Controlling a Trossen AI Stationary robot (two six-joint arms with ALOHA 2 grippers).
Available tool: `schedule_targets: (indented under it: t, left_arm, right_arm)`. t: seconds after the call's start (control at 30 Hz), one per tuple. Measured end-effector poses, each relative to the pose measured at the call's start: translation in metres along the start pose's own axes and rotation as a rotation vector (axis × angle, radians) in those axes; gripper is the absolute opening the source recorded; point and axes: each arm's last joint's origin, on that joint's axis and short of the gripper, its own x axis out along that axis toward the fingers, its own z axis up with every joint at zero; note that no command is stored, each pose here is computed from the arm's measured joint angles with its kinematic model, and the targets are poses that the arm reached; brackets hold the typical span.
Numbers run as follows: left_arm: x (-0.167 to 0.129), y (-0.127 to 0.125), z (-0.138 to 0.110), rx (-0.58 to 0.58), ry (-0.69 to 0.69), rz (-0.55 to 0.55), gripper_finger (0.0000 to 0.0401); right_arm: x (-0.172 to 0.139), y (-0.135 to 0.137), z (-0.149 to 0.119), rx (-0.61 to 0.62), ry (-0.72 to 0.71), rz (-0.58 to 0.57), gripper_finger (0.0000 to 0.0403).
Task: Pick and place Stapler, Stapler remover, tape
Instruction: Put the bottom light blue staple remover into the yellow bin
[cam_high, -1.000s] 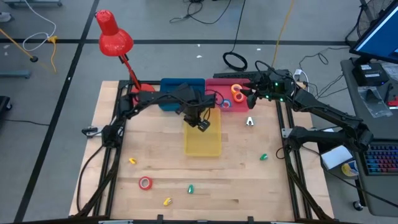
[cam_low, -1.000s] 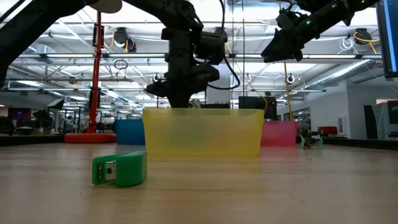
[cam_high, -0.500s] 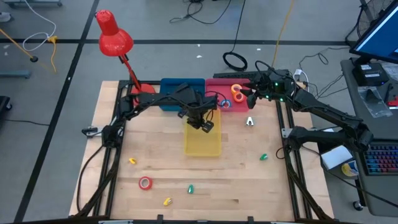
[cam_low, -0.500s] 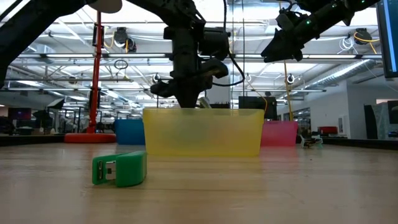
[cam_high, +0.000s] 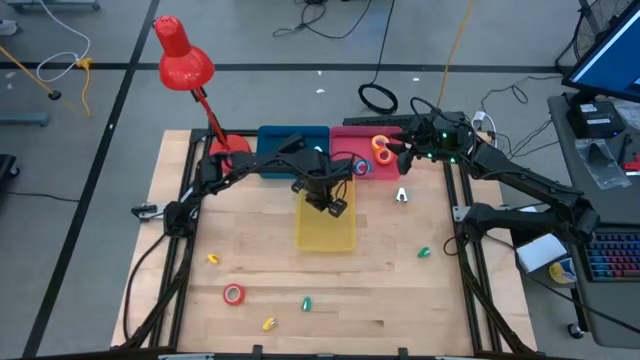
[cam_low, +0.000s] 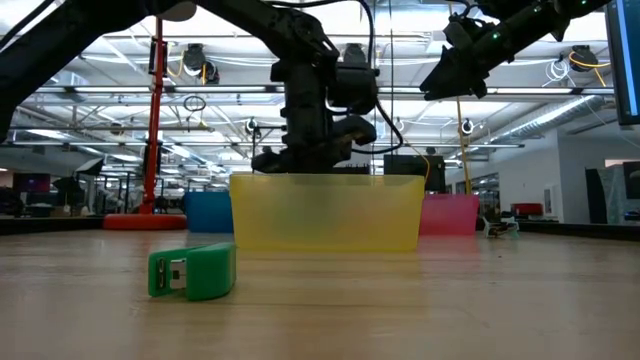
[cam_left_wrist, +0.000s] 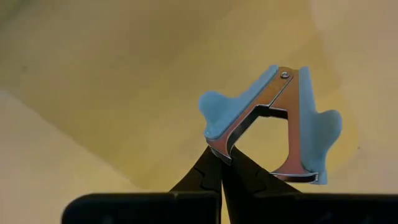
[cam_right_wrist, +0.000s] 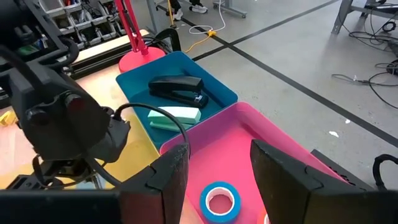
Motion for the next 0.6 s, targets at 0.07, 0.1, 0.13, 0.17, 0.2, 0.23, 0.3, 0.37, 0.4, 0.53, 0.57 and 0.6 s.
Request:
schedule_targets:
  t: [0.07, 0.1, 0.13, 0.17, 0.2, 0.23, 0.3, 0.37, 0.4, 0.53, 0.57, 0.6]
  left_arm:
    - [0.0002, -0.0007, 0.0002, 0.021, -0.004, -0.003, 0.0]
    - [0.0003, -0.0009, 0.0004, 0.037, -0.006, -0.005, 0.0001]
    - [0.0003, -0.0012, 0.0005, 0.055, -0.008, -0.007, 0.0002]
    - [0.0005, -0.0018, 0.0002, 0.07, -0.009, -0.007, 0.0006]
    - [0.0006, -0.0026, 0.0003, 0.083, -0.016, -0.009, 0.0011]
    - [0.0007, -0.0035, 0.0007, 0.094, -0.025, -0.012, 0.0016]
    - [0.0007, -0.0047, 0.0017, 0.103, -0.037, -0.021, 0.003]
    - [0.0007, -0.0055, 0.0023, 0.106, -0.045, -0.027, 0.0045]
    - [0.0007, -0.0055, 0.0023, 0.106, -0.045, -0.027, 0.0052]
    - [0.0007, -0.0054, 0.0024, 0.106, -0.046, -0.026, 0.0081]
    - [0.0007, -0.0053, 0.0024, 0.106, -0.045, -0.026, 0.0087]
    - [0.0006, -0.0051, 0.0026, 0.105, -0.045, -0.026, 0.0093]
  right_arm:
    - [-0.0001, 0.0, 0.0, 0.001, 0.0, 0.0, 0.0164]
    - [0.0, 0.0, -0.0001, 0.004, 0.0, 0.0, 0.0164]
    - [0.0, 0.0, 0.0, 0.004, 0.0, 0.0, 0.0164]
    - [0.0, 0.0, 0.0, 0.004, 0.0, 0.001, 0.0164]
    - [-0.0001, 0.0001, 0.0, 0.004, 0.0, 0.002, 0.0164]
    - [0.0, 0.0, -0.0001, 0.004, 0.0, 0.002, 0.0164]
    - [-0.0001, 0.0001, 0.0, 0.004, 0.0, 0.003, 0.0164]
    - [-0.0001, 0.0001, 0.0, 0.004, 0.0, 0.003, 0.0164]
    - [-0.0001, 0.0001, 0.0, 0.004, 0.0, 0.003, 0.0164]
    - [0.0, 0.0001, -0.0001, 0.004, 0.001, 0.003, 0.0164]
    - [0.0, 0.0001, 0.0, 0.004, 0.0, 0.003, 0.0164]
    - [0.0, 0.0001, 0.0, 0.004, 0.0, 0.003, 0.0164]
